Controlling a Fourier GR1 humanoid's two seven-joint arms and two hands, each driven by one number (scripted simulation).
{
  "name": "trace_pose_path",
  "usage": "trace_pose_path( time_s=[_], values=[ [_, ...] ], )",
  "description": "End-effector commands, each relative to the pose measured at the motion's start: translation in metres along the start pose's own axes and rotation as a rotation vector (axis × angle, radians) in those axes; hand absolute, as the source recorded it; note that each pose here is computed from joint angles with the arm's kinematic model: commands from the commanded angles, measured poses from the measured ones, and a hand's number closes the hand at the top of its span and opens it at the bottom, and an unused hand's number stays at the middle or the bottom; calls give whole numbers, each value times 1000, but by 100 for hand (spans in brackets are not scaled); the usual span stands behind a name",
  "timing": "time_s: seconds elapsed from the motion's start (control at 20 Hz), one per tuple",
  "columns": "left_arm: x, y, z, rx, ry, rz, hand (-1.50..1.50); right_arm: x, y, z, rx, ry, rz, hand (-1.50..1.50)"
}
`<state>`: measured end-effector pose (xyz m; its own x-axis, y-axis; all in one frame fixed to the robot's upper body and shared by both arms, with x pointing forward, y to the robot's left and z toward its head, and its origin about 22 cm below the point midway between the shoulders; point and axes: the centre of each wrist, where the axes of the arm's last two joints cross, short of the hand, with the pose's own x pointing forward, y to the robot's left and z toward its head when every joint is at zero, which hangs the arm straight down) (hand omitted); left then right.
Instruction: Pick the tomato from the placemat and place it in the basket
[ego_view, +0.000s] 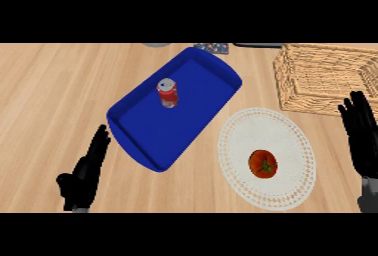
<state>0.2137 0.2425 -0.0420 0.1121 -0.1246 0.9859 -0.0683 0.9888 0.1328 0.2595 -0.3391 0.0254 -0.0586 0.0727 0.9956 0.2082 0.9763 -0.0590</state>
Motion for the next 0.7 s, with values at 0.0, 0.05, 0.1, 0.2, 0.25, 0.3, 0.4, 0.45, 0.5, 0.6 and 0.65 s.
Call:
trace_pose_path(
  time_s=[0.0, 0.05, 0.1, 0.2, 0.25, 0.3, 0.4, 0.45, 0.5, 0.6, 0.65],
  values=[
    [-6, 11, 15, 2, 55, 16, 0, 10, 13, 2, 66, -140, -33, 150],
    [-18, 18, 6, 39, 121, 8, 0, 32, 27, -4, 127, -249, -89, 150],
    [-22, 20, 8, 38, 197, 4, 0, 55, 40, -14, 147, -361, -113, 150],
    [-33, 29, 10, 33, 320, 1, 0, 75, 74, -14, 239, -571, -214, 150],
    [-41, 42, 18, 44, 389, -11, 0, 90, 79, -14, 271, -663, -249, 150],
    [-39, 29, 20, -18, 375, -18, 0, 92, 89, -7, 513, -708, 20, 150],
    [-33, 37, 11, -24, 395, -35, 0, 68, 147, 15, 518, -727, -113, 150],
    [-37, 27, 19, -30, 404, -24, 0, 56, 161, 29, 481, -743, -61, 150],
    [-25, 36, 8, -30, 404, -22, 0, 42, 176, 41, 472, -725, -4, -150],
    [-36, 38, 15, -16, 431, -6, 0, 41, 195, 53, 354, -738, 64, -150],
    [-25, 53, 10, -12, 435, -30, 0, 37, 197, 62, 330, -708, 109, -150]
  ],
)
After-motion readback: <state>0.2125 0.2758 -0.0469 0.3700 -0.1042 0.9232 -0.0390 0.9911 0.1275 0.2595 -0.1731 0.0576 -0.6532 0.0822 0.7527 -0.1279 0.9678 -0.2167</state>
